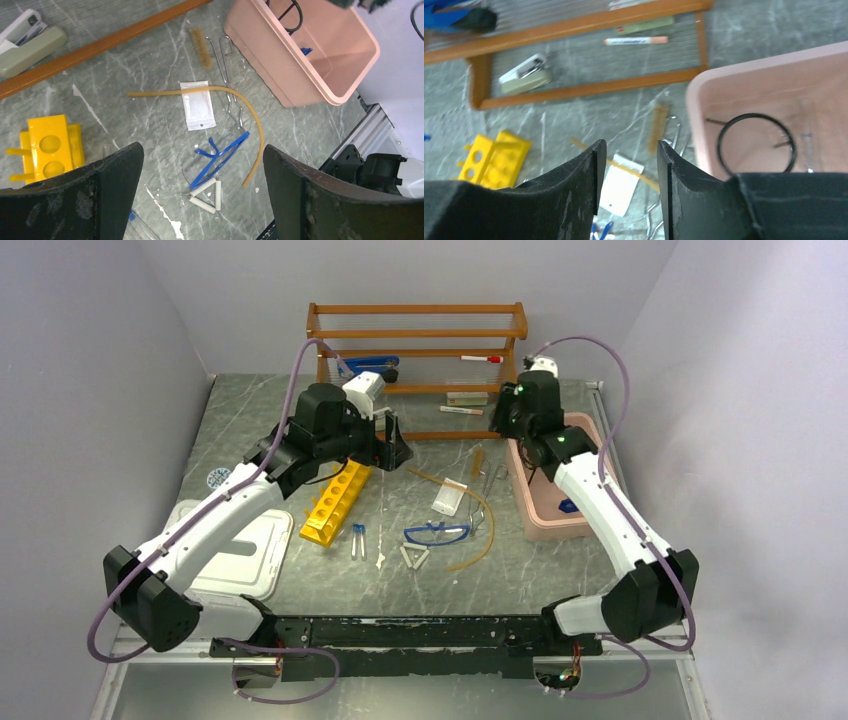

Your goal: Organize the chemistry lab equipment

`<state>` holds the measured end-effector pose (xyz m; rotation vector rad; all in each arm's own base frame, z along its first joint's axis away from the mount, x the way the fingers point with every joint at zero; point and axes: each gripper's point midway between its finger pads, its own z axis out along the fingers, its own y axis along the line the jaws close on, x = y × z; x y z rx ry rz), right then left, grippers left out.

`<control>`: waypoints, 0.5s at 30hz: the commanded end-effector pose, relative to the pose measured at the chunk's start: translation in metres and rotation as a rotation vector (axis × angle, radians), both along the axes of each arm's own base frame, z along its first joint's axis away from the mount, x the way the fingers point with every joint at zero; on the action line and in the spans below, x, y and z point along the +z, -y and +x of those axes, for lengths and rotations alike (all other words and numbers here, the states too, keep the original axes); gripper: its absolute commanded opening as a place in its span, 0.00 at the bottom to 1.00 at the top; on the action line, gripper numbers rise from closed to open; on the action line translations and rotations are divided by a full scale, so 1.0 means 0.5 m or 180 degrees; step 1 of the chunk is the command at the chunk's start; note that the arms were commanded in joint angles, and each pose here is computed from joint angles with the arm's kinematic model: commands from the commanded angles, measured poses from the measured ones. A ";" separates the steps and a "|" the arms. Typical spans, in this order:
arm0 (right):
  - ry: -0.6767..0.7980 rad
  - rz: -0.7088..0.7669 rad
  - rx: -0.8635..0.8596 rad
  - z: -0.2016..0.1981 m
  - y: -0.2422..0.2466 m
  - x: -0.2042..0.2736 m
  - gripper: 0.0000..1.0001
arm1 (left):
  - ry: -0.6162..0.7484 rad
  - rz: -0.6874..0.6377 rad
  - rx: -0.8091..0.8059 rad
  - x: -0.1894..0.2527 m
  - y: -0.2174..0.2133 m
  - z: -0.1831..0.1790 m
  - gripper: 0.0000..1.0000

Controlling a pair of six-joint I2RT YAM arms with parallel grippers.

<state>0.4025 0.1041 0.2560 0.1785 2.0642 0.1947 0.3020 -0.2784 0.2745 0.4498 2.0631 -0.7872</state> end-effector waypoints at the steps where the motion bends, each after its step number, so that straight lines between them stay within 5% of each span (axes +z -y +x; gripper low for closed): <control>1: -0.0035 -0.0026 0.0349 -0.071 -0.088 0.011 0.46 | 0.0016 0.0059 0.0225 -0.002 -0.031 -0.003 0.90; 8: -0.0679 -0.0327 0.0993 -0.194 -0.182 -0.145 0.48 | -0.0256 -0.0176 0.0240 -0.053 -0.027 -0.038 0.82; 15: -0.1422 0.0075 0.0139 -0.288 -0.167 -0.286 0.48 | -0.0573 -0.0303 -0.0156 -0.125 0.005 -0.084 0.72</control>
